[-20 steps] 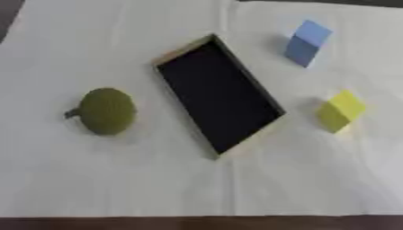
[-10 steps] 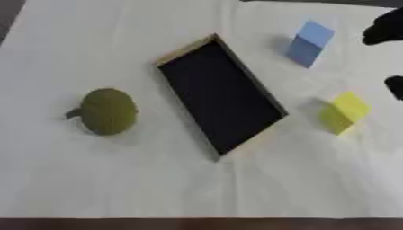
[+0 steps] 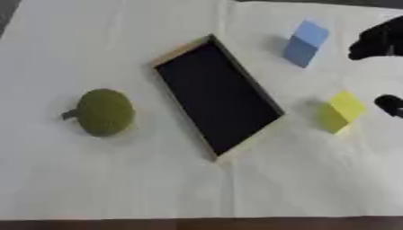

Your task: Pick up objects on the table and place them in the box.

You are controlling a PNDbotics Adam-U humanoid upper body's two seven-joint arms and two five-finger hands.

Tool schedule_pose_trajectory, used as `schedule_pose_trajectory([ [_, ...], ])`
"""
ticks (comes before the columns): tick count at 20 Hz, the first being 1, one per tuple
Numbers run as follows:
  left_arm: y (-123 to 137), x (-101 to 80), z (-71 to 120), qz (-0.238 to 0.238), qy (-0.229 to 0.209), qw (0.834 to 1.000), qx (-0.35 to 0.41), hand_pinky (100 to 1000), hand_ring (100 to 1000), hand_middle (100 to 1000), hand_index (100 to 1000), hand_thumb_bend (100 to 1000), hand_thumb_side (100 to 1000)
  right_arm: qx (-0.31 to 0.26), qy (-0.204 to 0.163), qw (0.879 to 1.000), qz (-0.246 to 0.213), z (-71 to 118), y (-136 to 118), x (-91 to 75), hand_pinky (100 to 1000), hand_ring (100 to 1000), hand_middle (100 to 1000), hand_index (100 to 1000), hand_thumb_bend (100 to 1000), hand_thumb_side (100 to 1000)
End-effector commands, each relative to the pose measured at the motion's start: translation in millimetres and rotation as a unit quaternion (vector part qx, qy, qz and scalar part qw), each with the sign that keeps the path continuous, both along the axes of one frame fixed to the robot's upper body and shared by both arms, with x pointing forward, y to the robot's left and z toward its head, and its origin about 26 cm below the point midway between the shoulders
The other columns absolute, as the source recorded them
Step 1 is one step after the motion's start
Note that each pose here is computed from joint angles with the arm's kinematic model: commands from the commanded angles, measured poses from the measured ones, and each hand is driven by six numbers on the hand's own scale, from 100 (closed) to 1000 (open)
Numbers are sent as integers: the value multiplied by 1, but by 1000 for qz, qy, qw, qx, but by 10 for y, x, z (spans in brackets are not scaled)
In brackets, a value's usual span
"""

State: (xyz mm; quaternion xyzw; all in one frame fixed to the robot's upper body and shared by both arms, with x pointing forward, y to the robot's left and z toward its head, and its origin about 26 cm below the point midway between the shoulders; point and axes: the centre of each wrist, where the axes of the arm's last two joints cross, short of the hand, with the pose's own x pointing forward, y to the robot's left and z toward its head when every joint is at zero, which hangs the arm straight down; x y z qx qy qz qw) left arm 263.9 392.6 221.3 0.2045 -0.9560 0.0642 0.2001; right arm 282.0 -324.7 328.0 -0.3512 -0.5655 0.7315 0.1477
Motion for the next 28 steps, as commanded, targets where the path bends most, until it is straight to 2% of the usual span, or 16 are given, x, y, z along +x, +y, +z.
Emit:
schedule_pose_trajectory([
  [1,-1,-28,125,-2,-12,1000,20,847,706,616,829,100,610,-28,6,1000,-3,66,10,-42,940,935,873,932,226,270],
  [5,-4,-27,119,-3,-12,1000,18,848,707,616,829,100,610,-29,35,999,-14,-25,12,-26,944,933,859,921,294,239],
  [9,-10,-23,118,-6,-11,1000,17,848,707,617,829,100,609,-26,52,998,-28,-71,19,-16,945,934,862,928,297,266],
  [12,-16,-19,120,-8,-12,1000,17,848,708,617,829,100,609,-29,54,997,-41,-79,11,7,948,940,871,939,330,302],
  [15,-19,-17,119,-10,-11,1000,17,848,708,617,829,100,608,-29,50,997,-52,-83,-19,55,948,940,873,942,313,285],
  [19,-21,-16,117,-12,-11,1000,17,849,708,616,829,100,607,-26,39,997,-60,-81,-57,116,948,941,882,945,346,283],
  [22,-23,-15,115,-14,-11,1000,17,849,709,616,829,100,606,-24,32,997,-67,-90,-89,166,947,939,883,943,324,283],
  [23,-23,-14,115,-14,-11,1000,17,850,709,616,829,100,580,-23,32,997,-69,-94,-100,185,946,939,885,942,301,244],
  [24,-25,-13,116,-15,-12,1000,17,850,709,616,829,100,605,-23,33,997,-71,-100,-110,205,946,939,888,943,311,298],
  [28,-30,-9,116,-18,-13,1000,17,850,709,616,829,100,604,-24,37,996,-83,-117,-171,279,945,939,891,944,308,311],
])
